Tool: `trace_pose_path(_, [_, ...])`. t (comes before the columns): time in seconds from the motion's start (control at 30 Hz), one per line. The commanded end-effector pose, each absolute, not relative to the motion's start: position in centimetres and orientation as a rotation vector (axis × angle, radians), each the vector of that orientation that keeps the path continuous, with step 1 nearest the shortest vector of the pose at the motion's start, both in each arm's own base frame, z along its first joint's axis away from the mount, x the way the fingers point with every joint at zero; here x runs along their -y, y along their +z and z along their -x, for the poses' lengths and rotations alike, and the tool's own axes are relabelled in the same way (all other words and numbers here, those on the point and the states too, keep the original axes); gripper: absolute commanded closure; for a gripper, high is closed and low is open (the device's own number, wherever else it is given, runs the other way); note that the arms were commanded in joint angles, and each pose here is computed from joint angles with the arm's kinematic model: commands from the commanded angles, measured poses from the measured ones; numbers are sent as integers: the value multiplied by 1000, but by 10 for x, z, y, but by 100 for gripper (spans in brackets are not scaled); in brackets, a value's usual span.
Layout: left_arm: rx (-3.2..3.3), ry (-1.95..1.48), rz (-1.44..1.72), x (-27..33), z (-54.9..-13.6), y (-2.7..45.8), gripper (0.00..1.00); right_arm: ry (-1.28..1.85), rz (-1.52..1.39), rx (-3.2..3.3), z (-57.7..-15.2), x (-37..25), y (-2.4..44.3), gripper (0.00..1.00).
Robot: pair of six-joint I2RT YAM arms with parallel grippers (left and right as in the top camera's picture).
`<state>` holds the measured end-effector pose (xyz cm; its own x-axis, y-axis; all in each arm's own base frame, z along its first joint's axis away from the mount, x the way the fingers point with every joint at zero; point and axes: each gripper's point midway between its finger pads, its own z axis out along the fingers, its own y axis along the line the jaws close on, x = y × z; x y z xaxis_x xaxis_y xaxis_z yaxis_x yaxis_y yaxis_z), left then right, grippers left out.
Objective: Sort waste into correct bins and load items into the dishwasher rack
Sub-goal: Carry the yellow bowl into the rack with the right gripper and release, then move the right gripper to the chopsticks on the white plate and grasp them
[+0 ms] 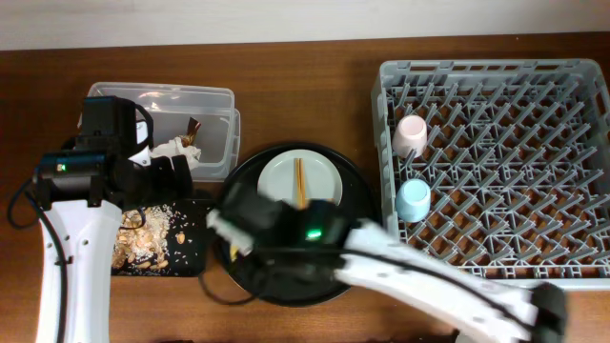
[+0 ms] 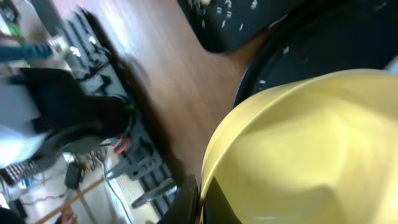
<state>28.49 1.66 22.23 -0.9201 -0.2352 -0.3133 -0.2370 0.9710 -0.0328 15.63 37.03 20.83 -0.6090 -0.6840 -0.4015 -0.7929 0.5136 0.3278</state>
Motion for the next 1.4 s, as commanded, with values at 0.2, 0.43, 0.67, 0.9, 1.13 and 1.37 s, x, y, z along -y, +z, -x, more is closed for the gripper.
trace_pose_path(0.2, [-2803, 25, 339, -19, -285, 222, 1, 835, 458, -2215, -366, -158, 327, 96])
trace_pose_path(0.43, [-2803, 25, 339, -19, -285, 222, 1, 1250, 448, -1768, -468, -14, 304, 96])
trace_pose_path(0.67, [-2803, 25, 339, -19, -285, 222, 1, 1480, 159, -1908, -498, 20, 179, 96])
trace_pose_path(0.9, [-2803, 25, 339, -19, -285, 222, 1, 1416, -284, -2075, -480, 90, 143, 83])
trace_pose_path(1.13, [-2803, 25, 339, -19, -285, 222, 1, 813, -608, -2367, -463, 142, 134, 49])
trace_pose_path(1.37, [-2803, 25, 339, -19, -285, 222, 1, 404, -477, -2401, -414, 76, 250, 49])
